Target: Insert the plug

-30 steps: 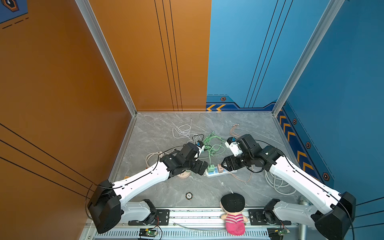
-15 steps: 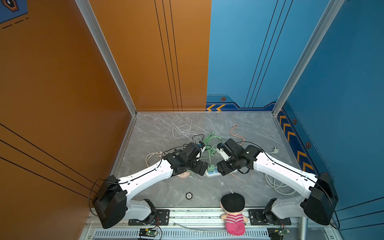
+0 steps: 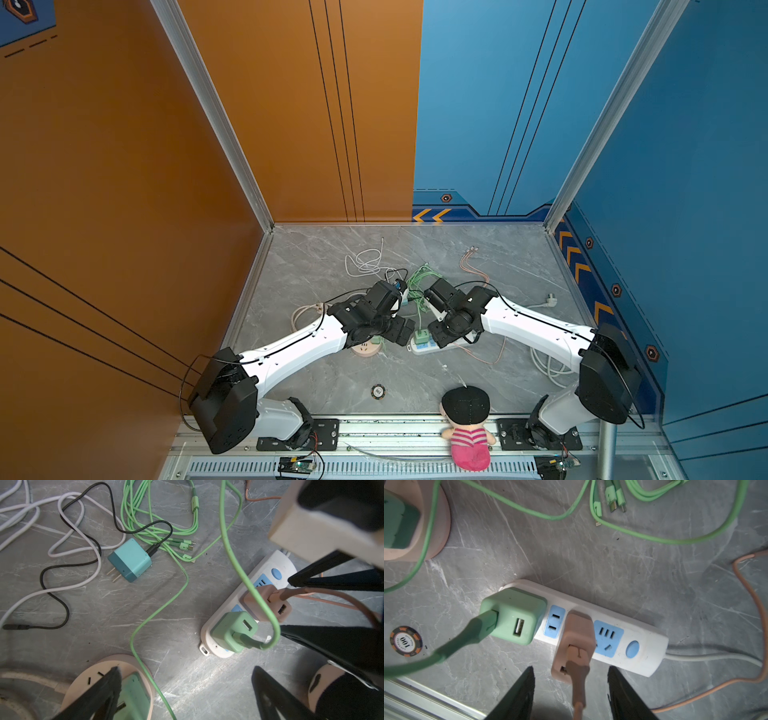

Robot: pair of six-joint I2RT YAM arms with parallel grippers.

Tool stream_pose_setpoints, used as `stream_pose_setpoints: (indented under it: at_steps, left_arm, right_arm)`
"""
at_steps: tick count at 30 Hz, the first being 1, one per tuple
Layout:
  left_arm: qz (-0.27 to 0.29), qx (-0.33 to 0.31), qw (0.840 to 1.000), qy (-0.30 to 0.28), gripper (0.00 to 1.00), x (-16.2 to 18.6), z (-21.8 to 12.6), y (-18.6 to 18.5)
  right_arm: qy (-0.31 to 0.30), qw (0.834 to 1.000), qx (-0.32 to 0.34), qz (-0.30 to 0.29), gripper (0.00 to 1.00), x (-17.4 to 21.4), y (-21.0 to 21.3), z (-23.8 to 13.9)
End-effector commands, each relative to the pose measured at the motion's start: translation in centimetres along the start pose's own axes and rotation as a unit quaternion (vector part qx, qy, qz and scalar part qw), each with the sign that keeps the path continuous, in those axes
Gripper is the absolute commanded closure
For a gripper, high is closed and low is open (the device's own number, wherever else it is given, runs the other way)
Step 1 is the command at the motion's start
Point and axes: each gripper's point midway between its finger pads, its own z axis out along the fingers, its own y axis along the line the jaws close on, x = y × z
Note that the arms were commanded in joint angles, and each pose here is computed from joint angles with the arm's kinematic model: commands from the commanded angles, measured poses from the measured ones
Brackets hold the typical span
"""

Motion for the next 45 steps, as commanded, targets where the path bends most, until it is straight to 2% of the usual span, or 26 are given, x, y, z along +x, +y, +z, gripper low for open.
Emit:
stream_pose_setpoints:
  at_steps: [1, 6, 10, 14, 21, 31, 45]
  left_arm:
    - [-0.005, -0.011, 1.000, 0.009, 0.02, 0.2, -0.1, 0.7]
    - [-0.007, -0.011, 1.000, 0.008, 0.01, 0.1, -0.1, 0.9]
    - [-0.010, -0.012, 1.000, 0.009, 0.01, 0.1, -0.1, 1.0]
    - [-0.011, -0.013, 1.000, 0.008, 0.00, 0.0, -0.1, 1.2]
    - [-0.014, -0.014, 1.000, 0.009, 0.00, 0.0, -0.2, 1.3]
    - [-0.018, -0.017, 1.000, 0.011, 0.00, 0.2, -0.4, 1.6]
    - [-0.022, -0.014, 1.000, 0.013, 0.01, 0.3, -0.4, 1.5]
  right_arm:
    - [-0.002, 1.000, 0.028, -0.008, 0.48, -0.4, -0.4, -0.2]
    - [0.005, 0.999, 0.042, -0.012, 0.61, -0.3, -0.3, 0.4]
    - [0.012, 0.999, 0.043, -0.012, 0.66, -0.1, 0.1, 0.9]
    - [0.010, 0.999, 0.052, -0.009, 0.79, 0.0, -0.1, 1.0]
    - [0.025, 0.998, 0.048, -0.013, 0.81, 0.4, 0.4, 1.7]
    - [0.044, 0.997, 0.059, -0.019, 0.78, 1.7, 0.2, 2.7]
    - [0.063, 0.996, 0.061, -0.027, 0.83, 3.0, 0.8, 4.2]
